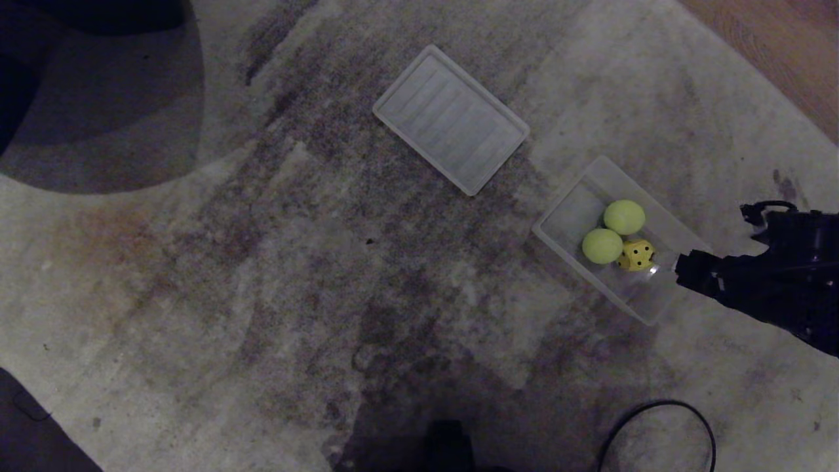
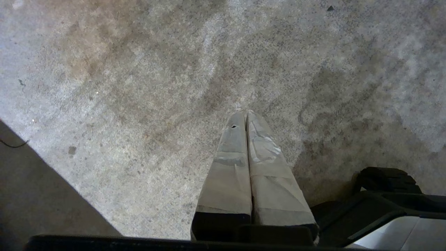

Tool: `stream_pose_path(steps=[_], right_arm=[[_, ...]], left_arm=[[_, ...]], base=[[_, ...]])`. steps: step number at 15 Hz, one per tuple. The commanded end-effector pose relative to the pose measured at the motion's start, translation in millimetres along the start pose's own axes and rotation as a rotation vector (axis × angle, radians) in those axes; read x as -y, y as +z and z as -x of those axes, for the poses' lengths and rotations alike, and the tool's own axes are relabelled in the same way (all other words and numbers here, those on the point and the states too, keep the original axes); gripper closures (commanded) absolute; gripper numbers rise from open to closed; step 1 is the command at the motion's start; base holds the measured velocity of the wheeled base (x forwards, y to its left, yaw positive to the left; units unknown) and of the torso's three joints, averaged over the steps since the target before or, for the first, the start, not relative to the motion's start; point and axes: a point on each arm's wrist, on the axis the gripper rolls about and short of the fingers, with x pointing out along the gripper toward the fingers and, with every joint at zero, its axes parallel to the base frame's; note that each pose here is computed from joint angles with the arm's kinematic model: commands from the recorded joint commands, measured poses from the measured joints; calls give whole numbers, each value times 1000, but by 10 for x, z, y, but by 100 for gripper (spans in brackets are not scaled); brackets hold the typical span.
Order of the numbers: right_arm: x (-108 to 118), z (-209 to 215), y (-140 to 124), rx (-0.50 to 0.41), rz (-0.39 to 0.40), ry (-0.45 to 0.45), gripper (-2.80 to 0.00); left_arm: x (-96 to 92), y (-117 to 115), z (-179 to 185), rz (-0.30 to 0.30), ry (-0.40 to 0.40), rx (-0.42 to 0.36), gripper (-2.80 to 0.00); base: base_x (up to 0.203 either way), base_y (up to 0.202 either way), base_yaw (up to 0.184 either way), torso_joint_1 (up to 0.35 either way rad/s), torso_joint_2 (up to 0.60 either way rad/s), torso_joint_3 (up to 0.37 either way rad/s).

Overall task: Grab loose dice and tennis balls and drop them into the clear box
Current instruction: Put the toys in the box, then pick up toys out of the box

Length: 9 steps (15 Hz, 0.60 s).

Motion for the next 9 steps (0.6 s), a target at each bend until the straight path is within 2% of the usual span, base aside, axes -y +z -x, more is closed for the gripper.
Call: stream_pose_path(steps=[1,2,6,9], right_arm=[[-78,475,220,70,-1,29,-280],[-94,682,256,81,0,37,0],[-105,1508,244,132,17,68,0],[-33,2152,66,146,28,68,0]], left_arm=[[-1,-4,-2,3,4,-3,0],[-1,-4,-2,4,4,-3,0],[0,-4,-2,1,1,-3,0],[-1,-4,-2,2,3,-3,0]], base=[[0,0,0,0,0,0],[0,0,0,0,0,0],[0,0,0,0,0,0],[0,0,0,0,0,0]])
